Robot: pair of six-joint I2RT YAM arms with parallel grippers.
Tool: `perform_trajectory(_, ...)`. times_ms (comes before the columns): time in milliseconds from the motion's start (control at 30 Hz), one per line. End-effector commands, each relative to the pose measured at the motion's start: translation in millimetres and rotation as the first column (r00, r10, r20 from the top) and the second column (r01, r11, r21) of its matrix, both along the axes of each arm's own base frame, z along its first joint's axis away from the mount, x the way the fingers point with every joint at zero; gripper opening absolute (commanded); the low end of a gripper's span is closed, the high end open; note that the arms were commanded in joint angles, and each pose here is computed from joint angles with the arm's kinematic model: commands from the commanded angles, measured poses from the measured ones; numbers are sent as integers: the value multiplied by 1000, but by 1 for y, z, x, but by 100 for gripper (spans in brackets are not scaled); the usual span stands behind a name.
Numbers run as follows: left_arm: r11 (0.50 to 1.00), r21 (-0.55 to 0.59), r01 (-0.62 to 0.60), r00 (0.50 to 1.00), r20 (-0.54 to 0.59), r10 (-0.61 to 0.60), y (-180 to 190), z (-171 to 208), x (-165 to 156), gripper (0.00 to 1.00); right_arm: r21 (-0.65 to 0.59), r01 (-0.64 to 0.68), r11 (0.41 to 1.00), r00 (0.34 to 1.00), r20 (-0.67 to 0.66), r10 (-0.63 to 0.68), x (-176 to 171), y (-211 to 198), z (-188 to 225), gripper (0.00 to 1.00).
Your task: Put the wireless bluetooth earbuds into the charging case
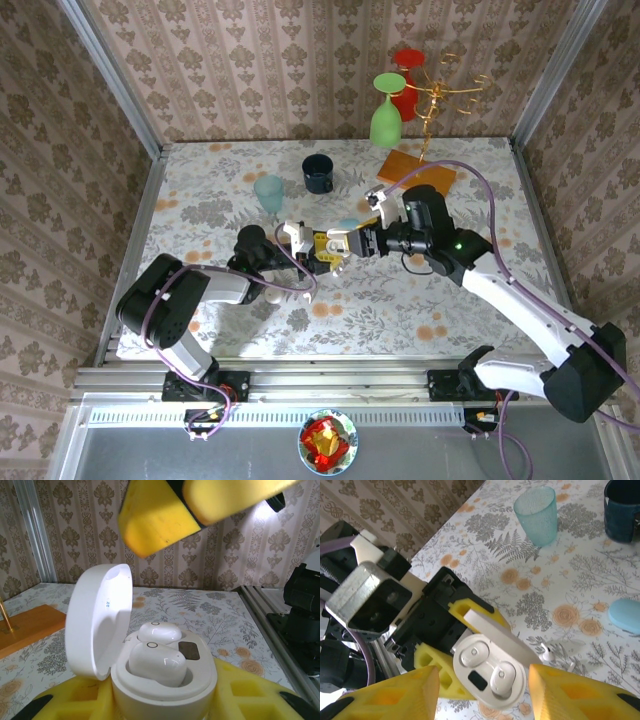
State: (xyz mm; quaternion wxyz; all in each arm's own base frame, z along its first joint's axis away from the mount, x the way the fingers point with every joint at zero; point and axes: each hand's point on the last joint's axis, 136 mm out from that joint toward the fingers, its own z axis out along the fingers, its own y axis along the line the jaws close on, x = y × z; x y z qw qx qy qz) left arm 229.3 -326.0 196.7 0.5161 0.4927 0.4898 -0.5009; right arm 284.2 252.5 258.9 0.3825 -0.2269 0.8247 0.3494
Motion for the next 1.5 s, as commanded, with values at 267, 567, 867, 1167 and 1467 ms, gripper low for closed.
perform_trajectory(267,999,-30,-13,999,51,15,0,10,-2,28,17,-89,996,995,-49,90,4,18,-4,55)
perform_trajectory(567,996,-51,-78,995,60,81,1,19,8,28,135,94,986,994,-67,-86,-1,-6,9,54)
perform_trajectory(867,980,-95,-174,982,62,181,-3,36,22,26,399,330,855,894,-422,-148,2,-24,-4,66)
perform_trajectory(1167,984,-101,-149,985,78,157,-11,40,16,27,570,306,762,849,-526,53,6,-7,-7,65)
perform_trajectory(1467,984,-105,-142,985,84,151,-16,41,11,27,639,271,720,828,-536,164,9,4,3,58)
